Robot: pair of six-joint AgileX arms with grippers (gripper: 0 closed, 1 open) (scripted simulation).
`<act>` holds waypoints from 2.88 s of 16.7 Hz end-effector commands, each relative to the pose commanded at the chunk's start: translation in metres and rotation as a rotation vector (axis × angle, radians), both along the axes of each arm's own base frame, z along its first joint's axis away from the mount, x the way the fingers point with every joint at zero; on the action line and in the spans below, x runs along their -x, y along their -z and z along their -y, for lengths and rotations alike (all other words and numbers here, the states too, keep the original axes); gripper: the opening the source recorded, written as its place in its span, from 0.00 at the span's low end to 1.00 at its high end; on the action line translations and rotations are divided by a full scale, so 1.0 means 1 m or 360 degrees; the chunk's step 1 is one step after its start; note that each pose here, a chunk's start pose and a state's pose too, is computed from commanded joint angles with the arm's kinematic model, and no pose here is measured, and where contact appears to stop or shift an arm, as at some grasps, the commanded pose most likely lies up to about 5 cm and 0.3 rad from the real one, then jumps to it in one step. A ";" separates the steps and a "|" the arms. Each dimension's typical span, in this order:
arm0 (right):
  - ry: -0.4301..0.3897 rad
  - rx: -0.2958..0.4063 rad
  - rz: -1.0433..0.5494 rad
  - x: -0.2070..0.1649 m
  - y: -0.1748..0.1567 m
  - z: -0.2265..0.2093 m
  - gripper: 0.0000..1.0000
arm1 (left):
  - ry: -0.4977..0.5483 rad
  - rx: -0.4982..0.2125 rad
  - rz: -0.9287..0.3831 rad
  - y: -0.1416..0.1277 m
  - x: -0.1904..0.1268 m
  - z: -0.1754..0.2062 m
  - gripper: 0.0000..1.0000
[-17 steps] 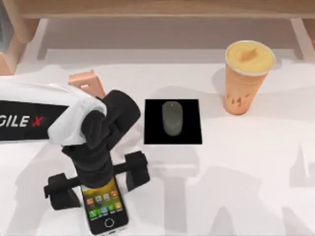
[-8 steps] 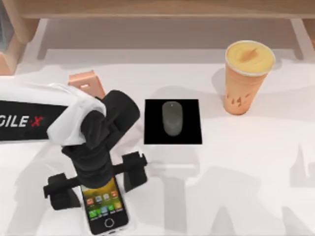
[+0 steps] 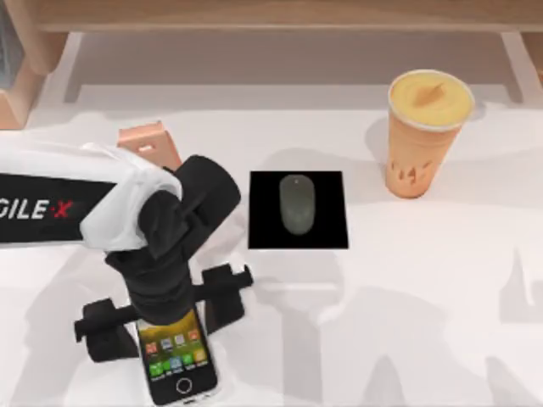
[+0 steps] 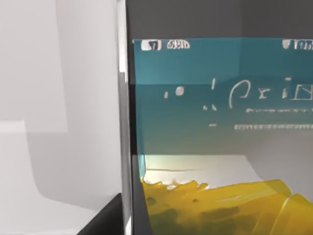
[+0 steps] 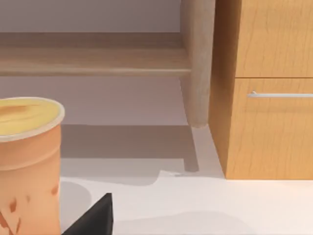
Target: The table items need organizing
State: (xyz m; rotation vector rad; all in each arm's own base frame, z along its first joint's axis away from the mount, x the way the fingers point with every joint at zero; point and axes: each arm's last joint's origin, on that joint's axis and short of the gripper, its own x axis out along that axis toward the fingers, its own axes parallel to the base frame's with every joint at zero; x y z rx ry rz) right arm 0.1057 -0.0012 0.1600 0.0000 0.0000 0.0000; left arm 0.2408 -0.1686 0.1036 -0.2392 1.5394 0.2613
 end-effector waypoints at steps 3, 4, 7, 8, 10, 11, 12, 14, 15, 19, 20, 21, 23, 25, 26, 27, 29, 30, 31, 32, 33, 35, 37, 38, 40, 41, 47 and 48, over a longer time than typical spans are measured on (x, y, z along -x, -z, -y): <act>0.0000 0.0000 0.0000 0.000 0.000 0.000 1.00 | 0.0000 0.0000 0.0000 0.000 0.000 0.000 0.00; 0.0000 0.0000 0.0000 0.000 0.000 0.000 1.00 | 0.0000 0.0000 0.0000 0.000 0.000 0.000 0.00; 0.0000 0.0000 0.0000 0.000 0.000 0.000 1.00 | 0.0013 0.0020 -0.0004 -0.010 0.003 0.001 0.00; 0.0000 0.0000 0.0000 0.000 0.000 0.000 1.00 | 0.0012 0.0016 -0.0007 -0.010 0.004 0.001 0.00; 0.0000 0.0000 0.0000 0.000 0.000 0.000 1.00 | 0.0007 -0.0043 -0.0055 -0.008 0.013 0.001 0.00; 0.0000 0.0000 0.0000 0.000 0.000 0.000 1.00 | 0.0011 -0.0089 -0.0093 -0.007 0.021 0.001 0.00; 0.0000 0.0000 0.0000 0.000 0.000 0.000 1.00 | 0.0020 -0.0132 -0.0123 -0.008 0.028 0.001 0.00; 0.0000 0.0000 0.0000 0.000 0.000 0.000 1.00 | 0.0048 -0.0186 -0.0139 -0.012 0.035 0.003 0.00; 0.0000 0.0000 0.0000 0.000 0.000 0.000 1.00 | 0.0065 -0.0190 -0.0128 -0.016 0.035 0.005 0.00; 0.0000 0.0000 0.0000 0.000 0.000 0.000 1.00 | 0.0048 -0.0069 -0.0040 -0.033 0.015 0.006 0.00; 0.0000 0.0000 0.0000 0.000 0.000 0.000 1.00 | 0.0032 -0.0028 -0.0022 -0.037 0.009 0.004 0.00; 0.0000 0.0000 0.0000 0.000 0.000 0.000 1.00 | 0.0019 0.0005 -0.0009 -0.039 0.005 0.002 0.00; 0.0000 0.0000 0.0000 0.000 0.000 0.000 1.00 | 0.0013 0.0020 -0.0004 -0.040 0.003 0.001 0.00; 0.0000 0.0000 0.0000 0.000 0.000 0.000 1.00 | 0.0013 0.0020 -0.0004 -0.040 0.003 0.001 0.00; 0.0000 0.0000 0.0000 0.000 0.000 0.000 1.00 | 0.0019 0.0011 -0.0012 -0.039 0.004 0.001 0.00; 0.0000 0.0000 0.0000 0.000 0.000 0.000 1.00 | 0.0021 0.0012 -0.0010 -0.039 0.004 0.001 0.00; 0.0000 0.0000 0.0000 0.000 0.000 0.000 1.00 | 0.0069 0.0016 0.0027 -0.045 0.009 0.004 0.00; 0.0000 0.0000 0.0000 0.000 0.000 0.000 1.00 | 0.0112 0.0017 0.0060 -0.050 0.013 0.007 0.00; 0.0000 0.0000 0.0000 0.000 0.000 0.000 1.00 | 0.0165 0.0017 0.0102 -0.055 0.019 0.010 0.00; 0.0000 0.0000 0.0000 0.000 0.000 0.000 1.00 | 0.0222 0.0018 0.0156 -0.062 0.025 0.013 0.00; 0.0000 0.0000 0.0000 0.000 0.000 0.000 1.00 | 0.0282 0.0019 0.0222 -0.068 0.030 0.016 0.00; 0.0000 0.0000 0.0000 0.000 0.000 0.000 1.00 | 0.0390 0.0016 0.0382 -0.082 0.041 0.020 0.00; 0.0000 0.0000 0.0000 0.000 0.000 0.000 1.00 | 0.0466 -0.0006 0.0577 -0.093 0.049 0.024 0.00; 0.0000 0.0000 0.0000 0.000 0.000 0.000 1.00 | 0.0487 -0.0025 0.0683 -0.098 0.051 0.025 0.00; 0.0000 0.0000 0.0000 0.000 0.000 0.000 1.00 | 0.0498 -0.0079 0.0898 -0.104 0.052 0.027 0.00; 0.0000 0.0000 0.0000 0.000 0.000 0.000 1.00 | 0.0486 -0.0116 0.1005 -0.106 0.052 0.028 0.00; 0.0000 0.0000 0.0000 0.000 0.000 0.000 1.00 | 0.0199 -0.0395 0.1558 -0.112 0.035 0.025 0.00; 0.0000 0.0000 0.0000 0.000 0.000 0.000 1.00 | 0.0152 -0.0424 0.1605 -0.113 0.033 0.023 0.00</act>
